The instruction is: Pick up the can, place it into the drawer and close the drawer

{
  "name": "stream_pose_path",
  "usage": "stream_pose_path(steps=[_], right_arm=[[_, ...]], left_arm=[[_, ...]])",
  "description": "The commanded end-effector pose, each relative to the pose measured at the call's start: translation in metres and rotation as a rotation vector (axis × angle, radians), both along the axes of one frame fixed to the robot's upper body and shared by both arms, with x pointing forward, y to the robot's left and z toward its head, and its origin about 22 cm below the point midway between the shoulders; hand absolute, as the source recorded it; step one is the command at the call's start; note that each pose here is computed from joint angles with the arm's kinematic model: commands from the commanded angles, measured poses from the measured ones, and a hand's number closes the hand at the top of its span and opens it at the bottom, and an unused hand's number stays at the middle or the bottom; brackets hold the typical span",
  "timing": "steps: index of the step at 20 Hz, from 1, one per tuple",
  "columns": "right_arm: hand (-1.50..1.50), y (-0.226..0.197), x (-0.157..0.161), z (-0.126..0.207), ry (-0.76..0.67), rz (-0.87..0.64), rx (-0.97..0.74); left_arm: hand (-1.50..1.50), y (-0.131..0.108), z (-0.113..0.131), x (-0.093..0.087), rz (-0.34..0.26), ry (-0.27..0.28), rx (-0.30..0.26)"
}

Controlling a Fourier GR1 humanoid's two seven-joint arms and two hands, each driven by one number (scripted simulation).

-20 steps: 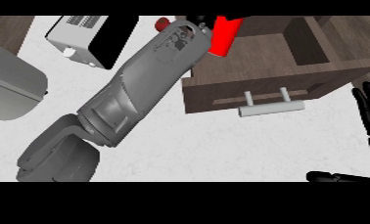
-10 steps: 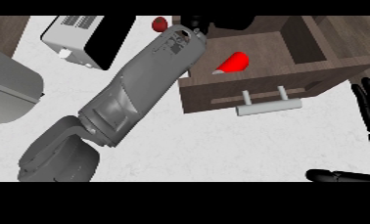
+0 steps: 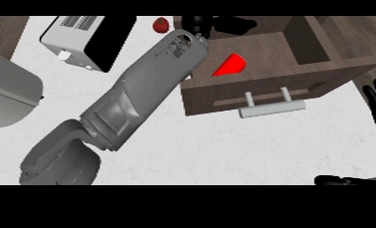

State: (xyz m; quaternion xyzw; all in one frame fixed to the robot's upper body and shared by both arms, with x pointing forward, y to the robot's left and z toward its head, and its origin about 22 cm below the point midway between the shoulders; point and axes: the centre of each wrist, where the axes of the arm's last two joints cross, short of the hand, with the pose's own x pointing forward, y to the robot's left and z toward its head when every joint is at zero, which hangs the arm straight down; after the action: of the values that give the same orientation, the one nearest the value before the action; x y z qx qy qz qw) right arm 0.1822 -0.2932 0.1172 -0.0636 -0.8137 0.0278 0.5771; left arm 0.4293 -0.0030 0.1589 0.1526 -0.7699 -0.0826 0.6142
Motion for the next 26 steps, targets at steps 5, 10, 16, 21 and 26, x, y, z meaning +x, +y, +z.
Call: stream_pose_path(steps=[5, 10, 16, 21, 26], right_arm=[[-1.50, 0.000, -0.012, 0.032, -0.111, -0.025, -0.249], [-1.50, 0.002, -0.003, 0.036, -0.126, -0.017, -0.386], [-1.50, 0.020, 0.008, 0.031, -0.172, -0.039, -0.548], [-1.50, 0.030, 0.019, 0.024, -0.156, -0.085, -0.770], [-1.50, 0.048, 0.046, 0.005, -0.129, -0.102, -0.958]], left_arm=[[-1.50, 0.001, -0.007, -0.003, 0.011, 0.022, -0.076], [-1.50, -0.001, -0.004, -0.005, -0.013, 0.012, -0.131], [-1.50, -0.010, 0.019, -0.005, -0.013, -0.033, -0.183], [-1.50, -0.013, 0.018, -0.007, -0.010, -0.044, -0.157], [-1.50, -0.021, 0.041, -0.006, -0.033, -0.021, -0.169]])
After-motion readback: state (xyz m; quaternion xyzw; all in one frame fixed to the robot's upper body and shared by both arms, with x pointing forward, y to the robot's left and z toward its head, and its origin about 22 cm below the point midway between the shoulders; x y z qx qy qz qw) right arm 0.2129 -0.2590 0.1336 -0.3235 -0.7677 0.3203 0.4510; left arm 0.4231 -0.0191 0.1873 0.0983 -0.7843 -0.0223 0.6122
